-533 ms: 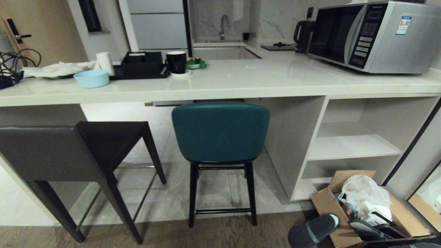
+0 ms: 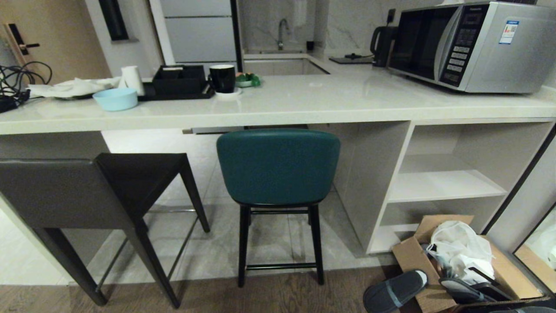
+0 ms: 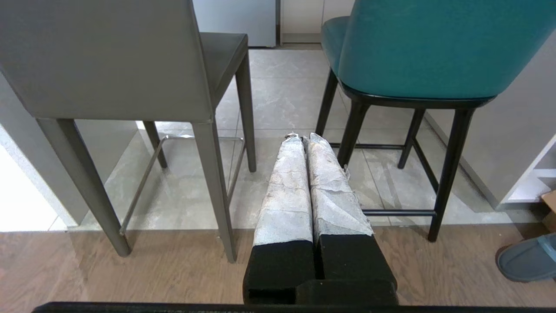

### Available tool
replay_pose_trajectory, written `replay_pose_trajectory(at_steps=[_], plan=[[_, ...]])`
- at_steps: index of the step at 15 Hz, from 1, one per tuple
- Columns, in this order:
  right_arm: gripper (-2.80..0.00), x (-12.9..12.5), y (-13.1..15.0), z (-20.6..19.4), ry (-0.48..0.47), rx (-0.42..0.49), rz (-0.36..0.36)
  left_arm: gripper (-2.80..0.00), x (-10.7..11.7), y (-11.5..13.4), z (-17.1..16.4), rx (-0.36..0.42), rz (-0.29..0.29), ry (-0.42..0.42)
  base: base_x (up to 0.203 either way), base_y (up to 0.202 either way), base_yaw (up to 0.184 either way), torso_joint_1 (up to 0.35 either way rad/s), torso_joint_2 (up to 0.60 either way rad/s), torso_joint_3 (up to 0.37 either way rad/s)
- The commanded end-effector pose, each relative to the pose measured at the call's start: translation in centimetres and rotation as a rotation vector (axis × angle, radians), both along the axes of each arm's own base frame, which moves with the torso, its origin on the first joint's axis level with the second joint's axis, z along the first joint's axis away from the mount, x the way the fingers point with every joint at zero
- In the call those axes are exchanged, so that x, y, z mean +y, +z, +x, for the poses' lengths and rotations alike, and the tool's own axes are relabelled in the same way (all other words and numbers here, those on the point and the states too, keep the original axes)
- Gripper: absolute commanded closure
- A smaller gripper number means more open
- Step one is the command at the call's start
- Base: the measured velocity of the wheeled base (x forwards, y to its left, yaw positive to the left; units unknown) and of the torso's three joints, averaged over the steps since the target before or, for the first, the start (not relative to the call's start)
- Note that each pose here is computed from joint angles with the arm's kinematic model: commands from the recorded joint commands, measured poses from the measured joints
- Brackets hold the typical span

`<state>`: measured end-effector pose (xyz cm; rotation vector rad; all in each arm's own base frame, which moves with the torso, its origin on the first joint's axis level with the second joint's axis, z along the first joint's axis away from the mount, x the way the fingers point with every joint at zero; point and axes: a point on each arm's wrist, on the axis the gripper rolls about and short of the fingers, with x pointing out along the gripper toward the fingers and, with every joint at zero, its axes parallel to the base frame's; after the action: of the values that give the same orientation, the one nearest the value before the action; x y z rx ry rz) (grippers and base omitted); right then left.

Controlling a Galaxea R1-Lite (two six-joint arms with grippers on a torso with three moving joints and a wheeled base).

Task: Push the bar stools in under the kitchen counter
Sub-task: Pull the blue chair out from under the dining table

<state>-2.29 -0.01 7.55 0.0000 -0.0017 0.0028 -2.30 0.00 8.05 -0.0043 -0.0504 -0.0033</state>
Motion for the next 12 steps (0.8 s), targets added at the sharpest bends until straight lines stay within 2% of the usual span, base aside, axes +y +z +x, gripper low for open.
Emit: replay_pose_trajectory(at_steps=[1,3,12], plan=[[0.00,0.00,0.01,0.01,0.000,0.000,0.000,0.00,0.00,-0.46,0.14,0.016,0.000,0.000,0.000,0.000,0.000,0.000,0.00,0.000],[0.00,0.00,0.01,0.01,0.001,0.000,0.000,0.00,0.00,-0.46,0.14,0.017,0.000,0.000,0.044,0.000,0.000,-0.001,0.00,0.002],[0.00,0.00,0.01,0.01,0.000,0.000,0.000,0.00,0.00,-0.46,0.14,0.017,0.000,0.000,0.194,0.000,0.001,0.002,0.00,0.002]])
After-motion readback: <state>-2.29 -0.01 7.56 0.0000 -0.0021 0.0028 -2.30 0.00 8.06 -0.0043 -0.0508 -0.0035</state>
